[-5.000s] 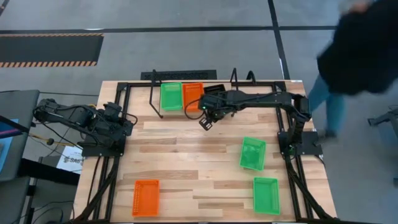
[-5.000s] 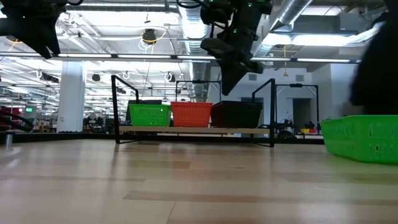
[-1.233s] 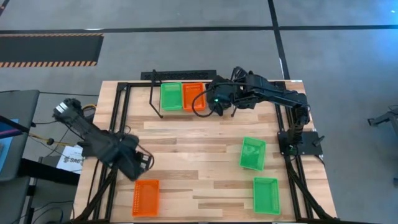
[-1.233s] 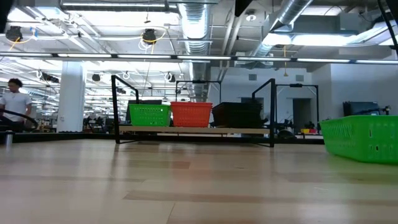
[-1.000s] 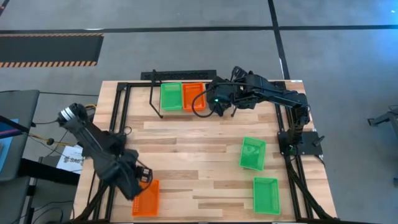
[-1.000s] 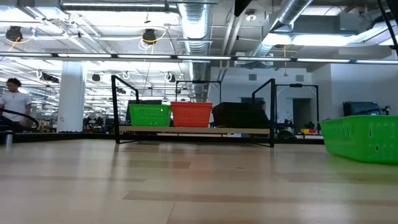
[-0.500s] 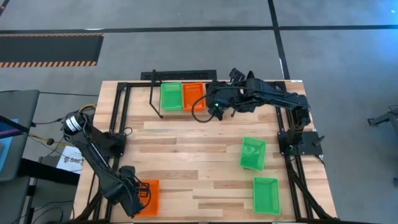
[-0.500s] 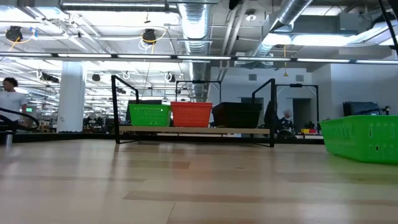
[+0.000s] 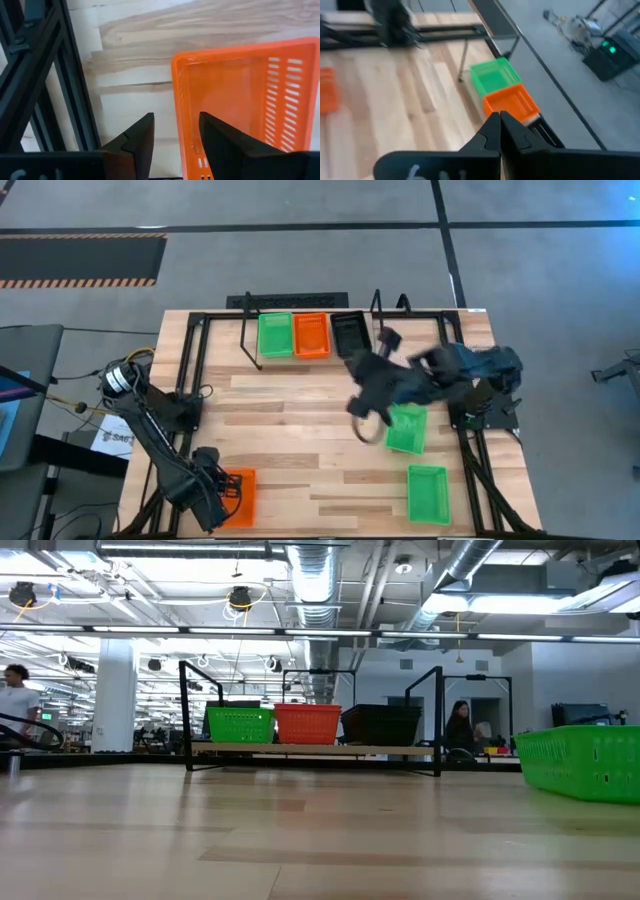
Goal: Stack baskets on shelf by color
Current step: Stack the orange bin on top of the orange bin on the shelf
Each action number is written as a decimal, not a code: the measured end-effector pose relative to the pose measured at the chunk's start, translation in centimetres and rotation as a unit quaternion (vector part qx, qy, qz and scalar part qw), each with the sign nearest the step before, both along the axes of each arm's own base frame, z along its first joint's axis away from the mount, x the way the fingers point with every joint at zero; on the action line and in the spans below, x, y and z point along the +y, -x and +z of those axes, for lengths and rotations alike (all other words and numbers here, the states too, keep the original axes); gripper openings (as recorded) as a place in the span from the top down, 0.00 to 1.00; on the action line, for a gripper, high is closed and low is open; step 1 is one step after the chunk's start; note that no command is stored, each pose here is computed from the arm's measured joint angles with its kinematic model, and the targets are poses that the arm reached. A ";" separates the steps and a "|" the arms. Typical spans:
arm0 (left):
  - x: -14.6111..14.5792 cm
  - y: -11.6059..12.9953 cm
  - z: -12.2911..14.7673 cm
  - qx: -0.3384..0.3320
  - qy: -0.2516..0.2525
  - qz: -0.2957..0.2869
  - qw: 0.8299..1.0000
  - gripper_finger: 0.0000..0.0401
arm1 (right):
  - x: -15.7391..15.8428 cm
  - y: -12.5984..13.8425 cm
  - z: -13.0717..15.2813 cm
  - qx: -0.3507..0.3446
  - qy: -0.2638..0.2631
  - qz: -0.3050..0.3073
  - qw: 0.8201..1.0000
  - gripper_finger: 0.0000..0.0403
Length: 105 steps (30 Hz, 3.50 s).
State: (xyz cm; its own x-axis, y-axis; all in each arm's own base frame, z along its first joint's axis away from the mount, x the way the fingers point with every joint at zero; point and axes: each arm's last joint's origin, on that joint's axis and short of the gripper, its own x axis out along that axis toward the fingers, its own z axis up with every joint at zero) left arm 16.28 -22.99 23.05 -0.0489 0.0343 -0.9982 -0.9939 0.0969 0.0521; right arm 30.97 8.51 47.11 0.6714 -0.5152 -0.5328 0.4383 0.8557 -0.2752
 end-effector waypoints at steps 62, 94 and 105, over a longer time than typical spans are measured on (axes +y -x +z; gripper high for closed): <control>2.2 -2.1 -3.8 0.043 0.028 0.076 0.996 0.64 | 2.4 9.2 3.4 -0.021 0.094 0.045 0.994 0.96; 11.6 -11.2 -2.6 -0.199 -0.155 0.002 0.968 1.00 | 2.1 9.3 3.5 -0.005 0.116 0.056 0.992 0.97; 19.7 -15.1 -2.2 -0.220 -0.140 -0.041 0.965 1.00 | 2.0 9.3 3.6 -0.005 0.116 0.054 0.992 0.96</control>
